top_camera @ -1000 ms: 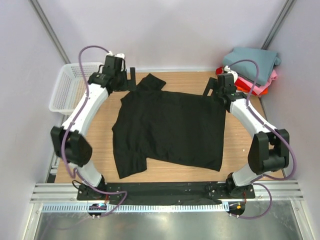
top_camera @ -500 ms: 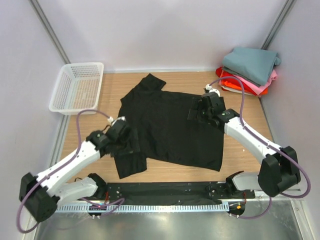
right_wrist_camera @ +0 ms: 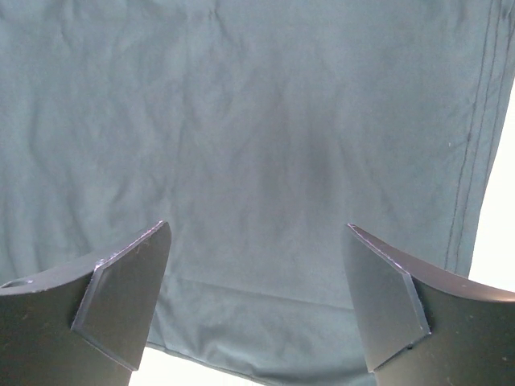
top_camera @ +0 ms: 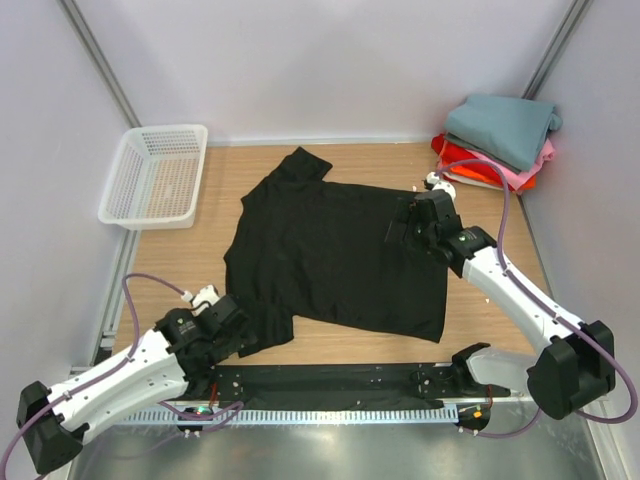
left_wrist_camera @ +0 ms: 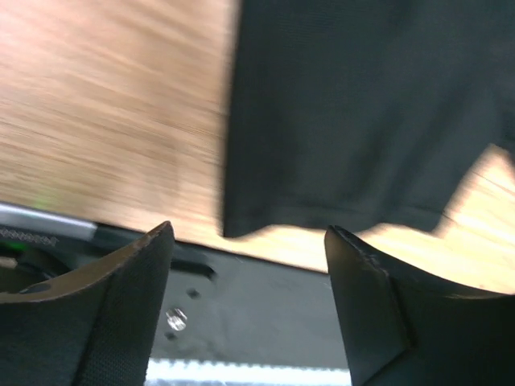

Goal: Fold and stack the t-shirts
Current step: Fold the tshirt

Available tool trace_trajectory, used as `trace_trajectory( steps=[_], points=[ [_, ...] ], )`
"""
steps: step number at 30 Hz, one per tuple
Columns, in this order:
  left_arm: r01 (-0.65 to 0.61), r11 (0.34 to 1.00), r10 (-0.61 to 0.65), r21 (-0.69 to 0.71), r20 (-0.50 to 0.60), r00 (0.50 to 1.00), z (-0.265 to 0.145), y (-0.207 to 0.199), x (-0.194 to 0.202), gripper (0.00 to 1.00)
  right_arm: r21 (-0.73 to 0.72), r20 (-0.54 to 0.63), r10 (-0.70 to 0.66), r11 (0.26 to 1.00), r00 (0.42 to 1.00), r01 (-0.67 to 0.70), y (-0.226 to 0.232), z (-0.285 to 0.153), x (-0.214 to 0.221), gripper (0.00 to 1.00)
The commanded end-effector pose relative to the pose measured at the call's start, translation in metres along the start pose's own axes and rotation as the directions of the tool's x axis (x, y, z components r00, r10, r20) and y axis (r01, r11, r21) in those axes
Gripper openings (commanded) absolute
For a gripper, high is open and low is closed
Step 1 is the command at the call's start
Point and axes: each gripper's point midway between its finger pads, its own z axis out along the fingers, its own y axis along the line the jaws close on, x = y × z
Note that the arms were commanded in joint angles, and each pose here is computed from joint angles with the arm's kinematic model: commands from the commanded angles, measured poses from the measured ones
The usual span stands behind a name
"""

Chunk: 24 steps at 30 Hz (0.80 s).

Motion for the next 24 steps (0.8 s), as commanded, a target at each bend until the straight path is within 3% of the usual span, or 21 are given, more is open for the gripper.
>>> trace_trajectory(
  steps=[1,9,10,12,13,17,21,24],
  points=[
    [0.114,0.993,-0.116,0.041,0.066,0.991,0.013,-0.003,-0.008,0.75,-0.019,-0.008,-0.011,1.0,1.0,0.011,0.001,-0.004,0.005,0.92],
    [0.089,0.996,-0.09,0.022,0.072,0.993,0.035,-0.004,-0.004,0.61,-0.01,-0.04,0.043,0.999,0.998,-0.044,-0.013,-0.01,0.031,0.92],
    [0.09,0.995,-0.093,0.036,0.068,0.993,0.037,-0.009,-0.003,0.51,-0.015,-0.042,0.075,0.997,0.996,-0.076,-0.012,-0.011,0.034,0.92],
    [0.076,0.996,-0.078,0.049,0.049,0.996,0.038,-0.016,-0.001,0.4,-0.004,-0.057,0.105,0.994,0.993,-0.105,-0.019,-0.01,0.047,0.92],
    [0.072,0.996,-0.074,0.051,0.043,0.996,0.037,-0.017,0.0,0.26,0.012,-0.067,0.123,0.992,0.99,-0.123,-0.022,-0.01,0.052,0.92],
    [0.037,0.997,-0.041,0.069,0.054,0.998,0.025,-0.024,-0.006,0.0,0.134,-0.102,0.248,0.963,0.963,-0.234,-0.044,-0.015,0.076,0.91],
    [0.021,0.994,-0.032,0.106,0.108,0.994,0.005,-0.03,-0.021,0.0,0.22,-0.17,0.324,0.933,0.931,-0.285,-0.064,-0.032,0.112,0.88],
    [0.013,0.992,-0.031,0.128,0.138,0.99,-0.001,-0.03,-0.027,0.0,0.29,-0.154,0.313,0.921,0.937,-0.26,-0.075,-0.045,0.123,0.88]
  ],
)
